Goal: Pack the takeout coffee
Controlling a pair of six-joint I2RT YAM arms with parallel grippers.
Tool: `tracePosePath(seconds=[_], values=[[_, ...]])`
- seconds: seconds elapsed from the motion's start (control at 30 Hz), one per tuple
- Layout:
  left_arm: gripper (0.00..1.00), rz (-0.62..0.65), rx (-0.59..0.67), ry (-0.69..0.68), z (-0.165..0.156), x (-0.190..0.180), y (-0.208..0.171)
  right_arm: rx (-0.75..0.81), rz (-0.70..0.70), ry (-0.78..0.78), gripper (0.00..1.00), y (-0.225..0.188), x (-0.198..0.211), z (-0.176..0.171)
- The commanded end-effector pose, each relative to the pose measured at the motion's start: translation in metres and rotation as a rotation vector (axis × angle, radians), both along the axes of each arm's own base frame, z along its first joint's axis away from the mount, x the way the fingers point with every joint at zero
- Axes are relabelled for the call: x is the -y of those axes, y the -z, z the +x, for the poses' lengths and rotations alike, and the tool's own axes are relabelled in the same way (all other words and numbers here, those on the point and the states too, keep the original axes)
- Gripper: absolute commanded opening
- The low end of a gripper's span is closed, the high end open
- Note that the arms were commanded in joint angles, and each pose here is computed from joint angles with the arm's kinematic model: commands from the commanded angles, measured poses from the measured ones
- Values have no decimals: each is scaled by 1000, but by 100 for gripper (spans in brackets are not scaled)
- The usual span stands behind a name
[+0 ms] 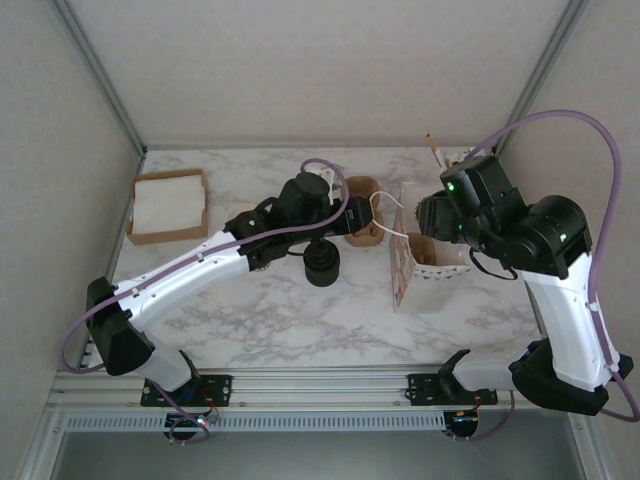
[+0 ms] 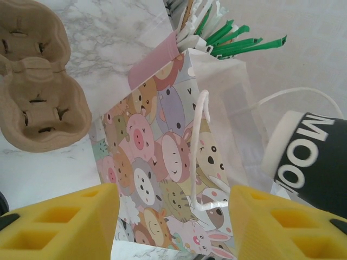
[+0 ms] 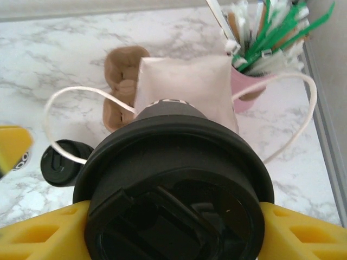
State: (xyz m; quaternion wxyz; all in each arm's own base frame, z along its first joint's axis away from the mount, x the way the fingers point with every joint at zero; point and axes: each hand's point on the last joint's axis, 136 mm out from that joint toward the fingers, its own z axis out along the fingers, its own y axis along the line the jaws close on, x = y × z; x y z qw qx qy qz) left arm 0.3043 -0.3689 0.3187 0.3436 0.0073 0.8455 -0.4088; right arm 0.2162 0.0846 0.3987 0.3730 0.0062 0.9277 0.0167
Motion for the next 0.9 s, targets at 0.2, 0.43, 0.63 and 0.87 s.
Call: tracePosePath(seconds=[0.2,0.43,0.63,0.87], values=[[56,-9,36,41,3,-5,-5,-352,-105,-4,69,62,21,-28],[56,-1,39,55,2,-7,0,-451,-117,-2,69,82,16,-25],[56,2,37,67,2,-8,2,-514,-151,36,69,98,23,-21],[56,-1,36,81,2,-7,4,-590,-173,48,70,114,28,-20]])
